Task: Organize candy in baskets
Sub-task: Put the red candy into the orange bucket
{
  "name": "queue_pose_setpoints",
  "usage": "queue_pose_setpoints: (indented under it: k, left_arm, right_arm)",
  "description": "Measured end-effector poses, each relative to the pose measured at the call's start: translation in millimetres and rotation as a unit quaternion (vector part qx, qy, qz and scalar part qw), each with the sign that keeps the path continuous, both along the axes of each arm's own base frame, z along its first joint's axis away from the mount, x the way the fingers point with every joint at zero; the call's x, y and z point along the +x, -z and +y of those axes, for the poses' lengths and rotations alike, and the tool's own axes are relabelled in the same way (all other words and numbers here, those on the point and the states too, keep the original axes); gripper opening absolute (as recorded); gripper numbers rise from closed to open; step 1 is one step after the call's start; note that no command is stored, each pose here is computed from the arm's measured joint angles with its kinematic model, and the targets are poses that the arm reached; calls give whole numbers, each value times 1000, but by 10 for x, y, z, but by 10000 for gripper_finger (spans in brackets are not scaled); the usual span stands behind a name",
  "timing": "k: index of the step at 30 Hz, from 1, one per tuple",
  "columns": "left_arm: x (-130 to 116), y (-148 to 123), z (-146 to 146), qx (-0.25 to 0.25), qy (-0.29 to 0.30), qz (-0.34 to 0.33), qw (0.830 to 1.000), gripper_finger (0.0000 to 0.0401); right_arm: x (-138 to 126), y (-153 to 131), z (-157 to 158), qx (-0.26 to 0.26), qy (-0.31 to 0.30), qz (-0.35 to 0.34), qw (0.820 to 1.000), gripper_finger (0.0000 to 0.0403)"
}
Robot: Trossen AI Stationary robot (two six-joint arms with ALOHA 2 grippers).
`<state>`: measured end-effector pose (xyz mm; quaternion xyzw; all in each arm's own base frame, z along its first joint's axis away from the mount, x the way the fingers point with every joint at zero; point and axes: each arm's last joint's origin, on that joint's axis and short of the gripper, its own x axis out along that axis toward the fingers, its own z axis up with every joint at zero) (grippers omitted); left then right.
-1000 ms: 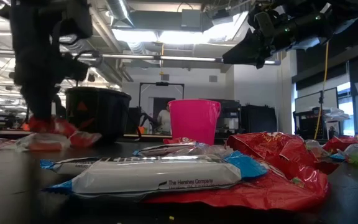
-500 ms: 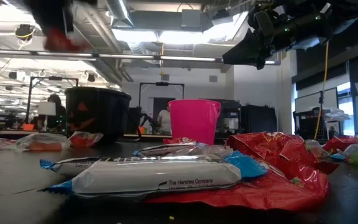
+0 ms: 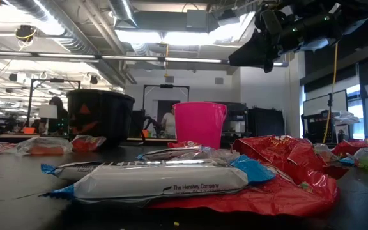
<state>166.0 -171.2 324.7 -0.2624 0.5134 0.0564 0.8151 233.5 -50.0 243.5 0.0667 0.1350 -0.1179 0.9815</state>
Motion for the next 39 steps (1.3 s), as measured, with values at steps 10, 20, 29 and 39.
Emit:
queue_pose_setpoints:
  k: [10, 20, 29, 39]
  left_arm:
    - [61, 373, -475, 12, -1, 44, 999, 5]
    - [104, 405, -506, 24, -12, 22, 999, 50]
    - [107, 398, -499, 2, -30, 35, 999, 102]
    - [100, 98, -99, 10, -58, -17, 998, 128]
  right_arm:
    - [0, -1, 0, 23, 8, -6, 1000, 111]
    - [0, -1, 0, 24, 8, -6, 1000, 111]
    - [0, -1, 0, 24, 7, -6, 1000, 111]
    - [1, 3, 0, 21, 6, -4, 1000, 111]
